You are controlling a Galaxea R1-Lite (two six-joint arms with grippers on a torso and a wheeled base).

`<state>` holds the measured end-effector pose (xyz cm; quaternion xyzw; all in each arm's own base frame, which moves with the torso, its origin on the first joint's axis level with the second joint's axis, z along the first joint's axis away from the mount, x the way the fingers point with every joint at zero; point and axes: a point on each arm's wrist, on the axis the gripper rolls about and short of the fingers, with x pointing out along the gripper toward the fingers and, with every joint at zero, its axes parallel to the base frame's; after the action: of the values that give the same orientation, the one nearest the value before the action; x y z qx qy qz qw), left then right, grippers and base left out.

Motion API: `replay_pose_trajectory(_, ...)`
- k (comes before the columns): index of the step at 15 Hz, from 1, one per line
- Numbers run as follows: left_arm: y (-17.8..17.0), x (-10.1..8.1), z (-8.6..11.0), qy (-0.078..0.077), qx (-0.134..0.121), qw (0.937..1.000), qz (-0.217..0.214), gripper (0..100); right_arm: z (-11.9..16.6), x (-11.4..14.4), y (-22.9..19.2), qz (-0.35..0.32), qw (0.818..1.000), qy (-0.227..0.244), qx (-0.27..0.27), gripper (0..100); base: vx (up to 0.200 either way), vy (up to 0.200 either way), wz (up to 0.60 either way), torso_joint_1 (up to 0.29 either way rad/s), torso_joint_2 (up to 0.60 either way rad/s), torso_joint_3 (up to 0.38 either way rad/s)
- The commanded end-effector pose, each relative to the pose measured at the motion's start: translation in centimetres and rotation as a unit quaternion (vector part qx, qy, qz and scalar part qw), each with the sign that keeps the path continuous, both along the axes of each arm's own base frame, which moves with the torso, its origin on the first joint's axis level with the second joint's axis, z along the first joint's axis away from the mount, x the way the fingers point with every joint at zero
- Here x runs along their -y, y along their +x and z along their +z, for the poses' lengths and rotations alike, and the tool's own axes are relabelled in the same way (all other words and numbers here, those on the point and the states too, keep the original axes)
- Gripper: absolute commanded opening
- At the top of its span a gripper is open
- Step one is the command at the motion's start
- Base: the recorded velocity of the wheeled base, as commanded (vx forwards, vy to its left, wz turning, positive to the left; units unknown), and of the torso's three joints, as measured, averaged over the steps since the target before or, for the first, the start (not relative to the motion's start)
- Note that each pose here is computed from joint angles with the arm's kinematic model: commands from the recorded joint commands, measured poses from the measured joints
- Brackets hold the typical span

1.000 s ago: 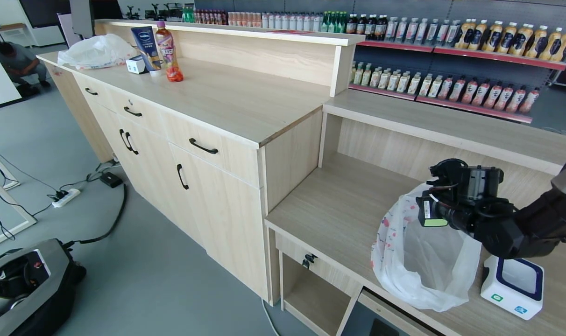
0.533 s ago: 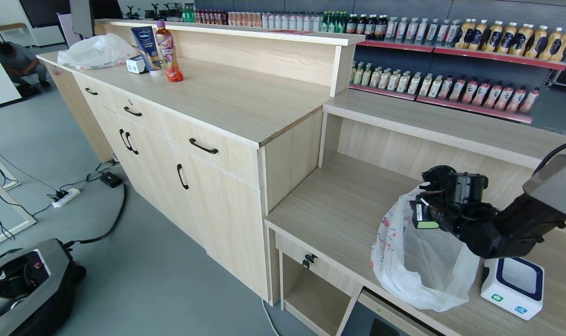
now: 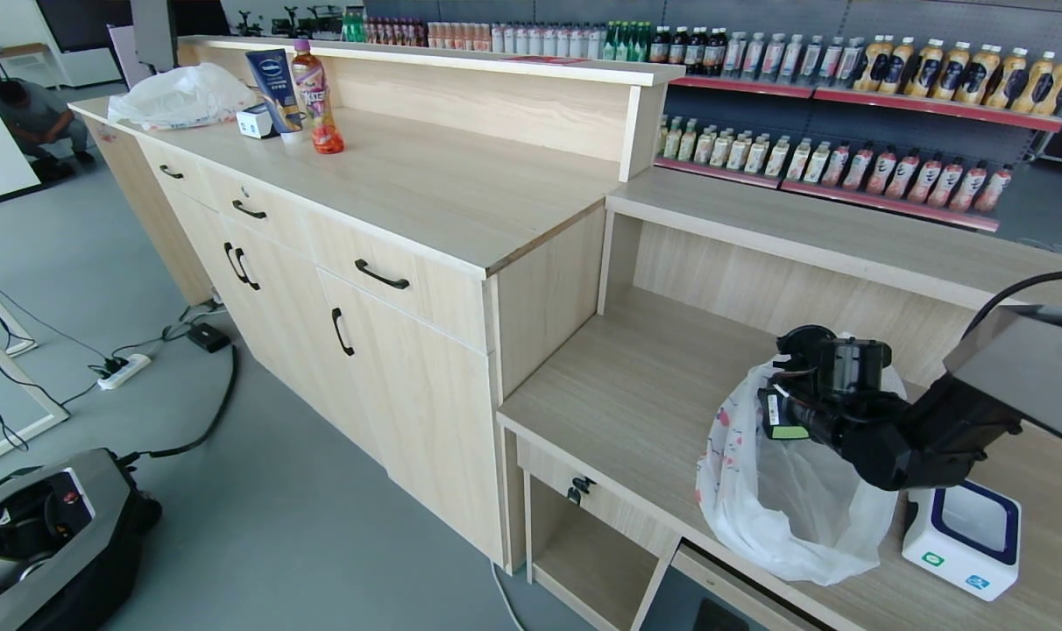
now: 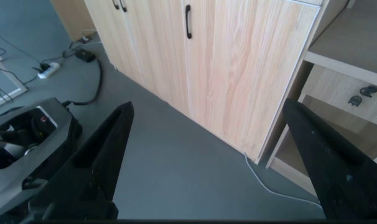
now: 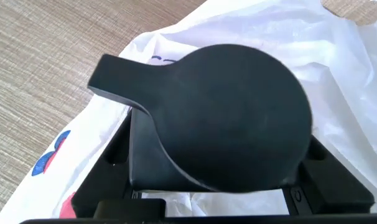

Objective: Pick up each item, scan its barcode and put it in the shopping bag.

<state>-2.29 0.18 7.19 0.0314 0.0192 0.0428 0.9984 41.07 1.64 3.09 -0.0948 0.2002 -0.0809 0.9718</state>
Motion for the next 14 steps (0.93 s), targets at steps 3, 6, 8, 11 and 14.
replay_pose_trajectory(3,0.0,0.0,0.0,0.0,0.0,1.0,0.0,100,-0.6,-0.1,0.1,0.001,1.0,-0.001,-0.007,0,0.0,0.0,0.0,0.0,0.0,0.0)
replay_pose_trajectory(6,0.0,0.0,0.0,0.0,0.0,1.0,0.0,100,-0.7,0.0,0.0,0.0,1.0,-0.001,-0.008,100,0.0,0.0,0.0,0.0,0.0,0.0)
replay_pose_trajectory(8,0.0,0.0,0.0,0.0,0.0,1.0,0.0,100,-0.4,0.1,0.1,-0.001,1.0,0.0,-0.005,100,0.0,0.0,0.0,0.0,0.0,0.0)
replay_pose_trajectory(11,0.0,0.0,0.0,0.0,0.0,1.0,0.0,100,1.6,0.1,-0.6,0.0,1.0,0.002,0.011,100,0.0,0.0,0.0,0.0,0.0,0.0)
replay_pose_trajectory(14,0.0,0.0,0.0,0.0,0.0,1.0,0.0,100,6.2,0.2,-3.4,0.024,0.999,0.002,0.033,100,0.0,0.0,0.0,0.0,0.0,0.0)
